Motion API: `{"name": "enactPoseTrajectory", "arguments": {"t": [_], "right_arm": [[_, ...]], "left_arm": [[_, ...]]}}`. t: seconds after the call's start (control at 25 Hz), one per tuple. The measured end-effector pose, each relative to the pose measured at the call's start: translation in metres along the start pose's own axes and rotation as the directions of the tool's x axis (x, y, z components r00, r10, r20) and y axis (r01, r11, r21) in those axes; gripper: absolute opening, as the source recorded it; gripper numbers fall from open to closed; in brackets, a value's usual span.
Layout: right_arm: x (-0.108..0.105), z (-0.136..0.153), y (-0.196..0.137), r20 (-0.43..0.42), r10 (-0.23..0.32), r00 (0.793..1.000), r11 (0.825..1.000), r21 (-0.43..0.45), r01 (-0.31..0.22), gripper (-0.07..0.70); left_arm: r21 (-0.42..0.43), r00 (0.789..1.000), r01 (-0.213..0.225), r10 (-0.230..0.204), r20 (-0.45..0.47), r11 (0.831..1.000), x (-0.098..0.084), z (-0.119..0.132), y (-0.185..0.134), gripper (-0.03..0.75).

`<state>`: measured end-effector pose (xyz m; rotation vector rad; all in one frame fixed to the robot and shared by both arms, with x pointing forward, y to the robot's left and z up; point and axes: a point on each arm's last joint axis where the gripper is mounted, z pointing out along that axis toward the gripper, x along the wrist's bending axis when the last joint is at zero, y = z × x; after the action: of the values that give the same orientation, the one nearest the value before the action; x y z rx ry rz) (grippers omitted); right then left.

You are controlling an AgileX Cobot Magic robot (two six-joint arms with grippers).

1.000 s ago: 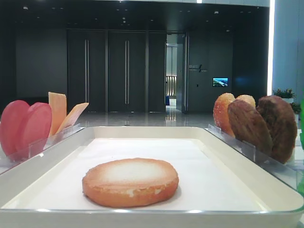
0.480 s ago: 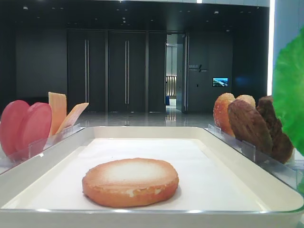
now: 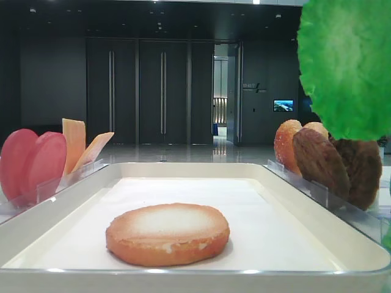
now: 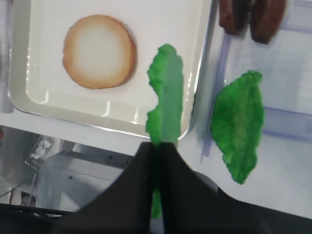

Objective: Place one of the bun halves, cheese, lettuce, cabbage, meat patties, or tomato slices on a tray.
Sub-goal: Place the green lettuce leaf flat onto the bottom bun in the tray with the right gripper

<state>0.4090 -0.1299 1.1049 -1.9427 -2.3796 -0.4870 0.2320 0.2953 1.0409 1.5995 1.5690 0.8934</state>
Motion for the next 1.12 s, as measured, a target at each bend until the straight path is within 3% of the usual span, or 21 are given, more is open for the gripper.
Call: {"name": "enactPoseTrajectory", "arguments": {"t": [0.12,0.36,0.4,0.44,0.64,0.68,1.12], "right_arm": [[0.011,-0.002,-0.005,-0.028,-0.025,0.999,1.0,0.001,0.025,0.014],[0.036,-0.003,-0.007,-0.182,-0.042,0.982,0.997,-0.074,0.029,0.014],[0.042,-0.005,-0.004,-0.24,-0.04,0.97,0.994,-0.111,0.013,0.014],[0.042,-0.005,-0.004,-0.24,-0.04,0.97,0.994,-0.111,0.013,0.014],[0.057,-0.004,0.004,-0.37,-0.049,0.928,0.986,-0.165,-0.014,0.014],[0.062,0.002,0.007,-0.4,-0.052,0.915,0.988,-0.152,-0.01,0.014],[0.094,0.064,0.024,-0.528,-0.066,0.847,0.998,-0.048,0.048,0.013]], "left_arm": [[0.0,1.0,0.0,0.0,0.0,1.0,0.0,0.0,0.0,0.452],[0.0,1.0,0.0,0.0,0.0,1.0,0.0,0.0,0.0,0.452],[0.0,1.0,0.0,0.0,0.0,1.0,0.0,0.0,0.0,0.452],[0.0,1.0,0.0,0.0,0.0,1.0,0.0,0.0,0.0,0.452],[0.0,1.0,0.0,0.0,0.0,1.0,0.0,0.0,0.0,0.452],[0.0,1.0,0.0,0.0,0.0,1.0,0.0,0.0,0.0,0.452],[0.0,1.0,0.0,0.0,0.001,1.0,0.0,0.0,0.0,0.452]]}}
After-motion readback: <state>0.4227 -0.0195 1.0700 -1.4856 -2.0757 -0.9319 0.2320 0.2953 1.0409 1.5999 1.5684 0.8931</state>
